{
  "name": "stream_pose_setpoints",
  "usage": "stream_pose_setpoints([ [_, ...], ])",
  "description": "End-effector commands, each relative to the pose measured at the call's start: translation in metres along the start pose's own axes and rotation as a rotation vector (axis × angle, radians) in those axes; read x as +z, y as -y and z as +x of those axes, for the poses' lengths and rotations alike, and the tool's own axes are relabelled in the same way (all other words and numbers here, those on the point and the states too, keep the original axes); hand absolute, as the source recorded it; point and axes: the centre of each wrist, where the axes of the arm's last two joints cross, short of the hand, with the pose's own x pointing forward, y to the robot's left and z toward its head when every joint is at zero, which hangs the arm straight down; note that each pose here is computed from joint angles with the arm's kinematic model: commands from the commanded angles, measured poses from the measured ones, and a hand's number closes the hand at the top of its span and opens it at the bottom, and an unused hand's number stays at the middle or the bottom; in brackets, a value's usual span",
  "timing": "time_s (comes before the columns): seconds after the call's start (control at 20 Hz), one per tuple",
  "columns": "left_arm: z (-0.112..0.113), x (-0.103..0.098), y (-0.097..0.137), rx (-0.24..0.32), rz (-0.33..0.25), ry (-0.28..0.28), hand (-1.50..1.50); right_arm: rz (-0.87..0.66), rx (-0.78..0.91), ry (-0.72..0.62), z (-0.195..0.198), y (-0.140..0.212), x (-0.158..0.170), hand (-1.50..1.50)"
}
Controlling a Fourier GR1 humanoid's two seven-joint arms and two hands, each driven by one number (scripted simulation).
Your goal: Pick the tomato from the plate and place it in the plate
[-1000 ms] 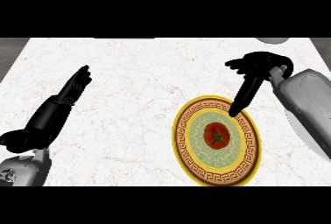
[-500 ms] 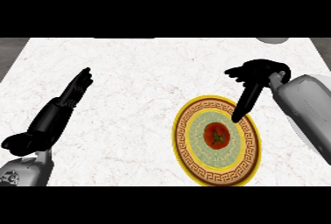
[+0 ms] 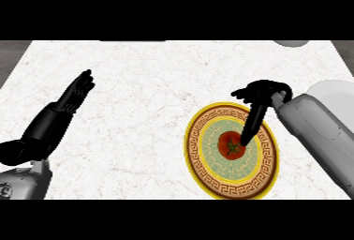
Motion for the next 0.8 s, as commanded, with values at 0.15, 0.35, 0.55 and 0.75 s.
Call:
stream_pose_setpoints([
  [0.15,-0.002,-0.014,0.013,0.009,-0.004,-0.002,0.00,0.085,0.057,-0.099,-0.001,-0.013,-0.008,-1.50],
  [0.35,0.010,-0.002,0.017,0.012,-0.001,-0.010,0.00,0.122,0.078,-0.096,0.000,-0.045,-0.014,-1.50],
  [0.55,0.011,-0.009,-0.001,0.020,0.011,0.001,0.00,0.154,0.110,-0.115,-0.019,-0.037,-0.021,-1.50],
  [0.75,0.000,-0.003,0.013,0.001,-0.008,0.010,0.00,0.158,0.115,-0.134,-0.017,-0.068,-0.043,-1.50],
])
